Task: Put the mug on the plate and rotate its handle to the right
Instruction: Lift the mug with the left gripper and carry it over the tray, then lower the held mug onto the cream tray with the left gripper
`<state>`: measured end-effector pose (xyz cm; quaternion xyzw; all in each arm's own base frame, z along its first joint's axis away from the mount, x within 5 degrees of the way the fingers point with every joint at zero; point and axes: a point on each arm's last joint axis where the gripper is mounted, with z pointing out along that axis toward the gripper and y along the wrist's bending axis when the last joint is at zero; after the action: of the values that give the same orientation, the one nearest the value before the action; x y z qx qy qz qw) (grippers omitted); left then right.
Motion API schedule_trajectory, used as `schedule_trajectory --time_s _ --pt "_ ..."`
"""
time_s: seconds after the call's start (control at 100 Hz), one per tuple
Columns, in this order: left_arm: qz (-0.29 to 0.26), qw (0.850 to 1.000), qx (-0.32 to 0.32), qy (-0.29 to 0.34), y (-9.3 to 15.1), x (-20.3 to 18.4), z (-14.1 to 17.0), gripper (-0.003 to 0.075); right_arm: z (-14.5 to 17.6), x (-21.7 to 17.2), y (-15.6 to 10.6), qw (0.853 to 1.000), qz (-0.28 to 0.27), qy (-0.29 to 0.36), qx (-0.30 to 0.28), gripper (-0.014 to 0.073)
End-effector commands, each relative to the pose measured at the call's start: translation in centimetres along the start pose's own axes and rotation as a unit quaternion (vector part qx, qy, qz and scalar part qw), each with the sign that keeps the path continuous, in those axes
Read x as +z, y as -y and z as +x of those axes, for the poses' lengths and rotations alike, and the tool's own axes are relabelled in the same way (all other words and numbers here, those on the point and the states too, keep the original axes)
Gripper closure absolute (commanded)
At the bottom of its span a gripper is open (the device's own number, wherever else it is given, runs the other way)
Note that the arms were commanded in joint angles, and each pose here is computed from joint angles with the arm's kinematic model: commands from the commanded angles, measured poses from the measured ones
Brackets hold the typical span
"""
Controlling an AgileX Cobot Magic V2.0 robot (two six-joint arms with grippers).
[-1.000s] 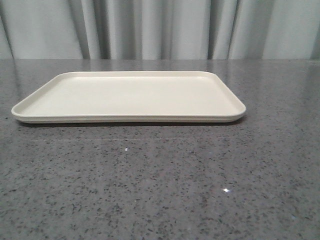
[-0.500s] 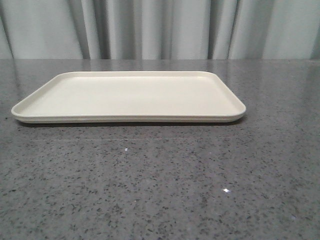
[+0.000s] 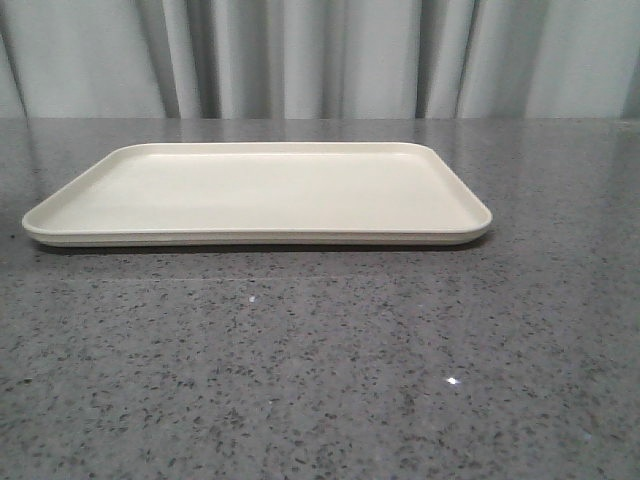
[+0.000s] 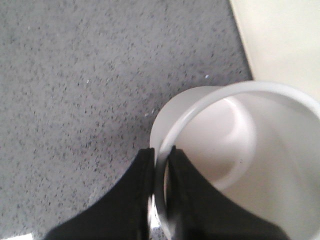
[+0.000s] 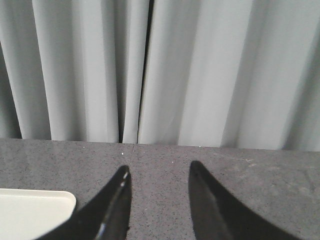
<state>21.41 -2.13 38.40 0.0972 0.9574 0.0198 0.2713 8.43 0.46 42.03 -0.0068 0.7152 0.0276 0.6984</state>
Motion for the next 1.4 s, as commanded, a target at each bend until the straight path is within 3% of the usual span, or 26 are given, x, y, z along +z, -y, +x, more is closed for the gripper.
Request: schedule_trajectory --time_s 0.0,0.17,0.34,0.53,0.74,0.96,1.39 --pt "0.026 0.997 0.004 0.076 0.4 -2.1 -2.3 0.073 -1.6 -0.1 0.1 0.999 0.007 0.048 -0.002 0.0295" --pt "0.066 0.991 0.023 0.115 1.8 -3.3 -5.8 0.073 -1.6 -0.1 0.1 0.999 0.007 0.048 -0.002 0.0295" --pt "0.105 0.983 0.071 0.13 5.0 -3.0 -9.2 0.073 -1.6 -0.1 0.1 0.999 0.007 0.048 -0.002 0.0295" --pt "0.137 0.977 0.113 0.114 9.0 -0.4 -11.9 0.073 -1.6 -0.1 0.1 0.999 0.007 0.047 -0.002 0.0295" --pt "0.155 0.975 0.141 0.073 12.2 3.3 -12.8 0.073 -1.5 -0.1 0.1 0.999 0.007 0.041 -0.002 0.0295" --pt "0.182 0.973 0.135 0.042 13.5 5.8 -12.9 0.073 -1.4 -0.1 0.1 0.999 0.006 0.038 -0.002 0.0295" --pt "0.202 0.969 0.138 0.023 14.1 6.6 -12.8 0.073 -1.4 -0.1 0.1 0.999 0.006 0.038 -0.002 0.0295"
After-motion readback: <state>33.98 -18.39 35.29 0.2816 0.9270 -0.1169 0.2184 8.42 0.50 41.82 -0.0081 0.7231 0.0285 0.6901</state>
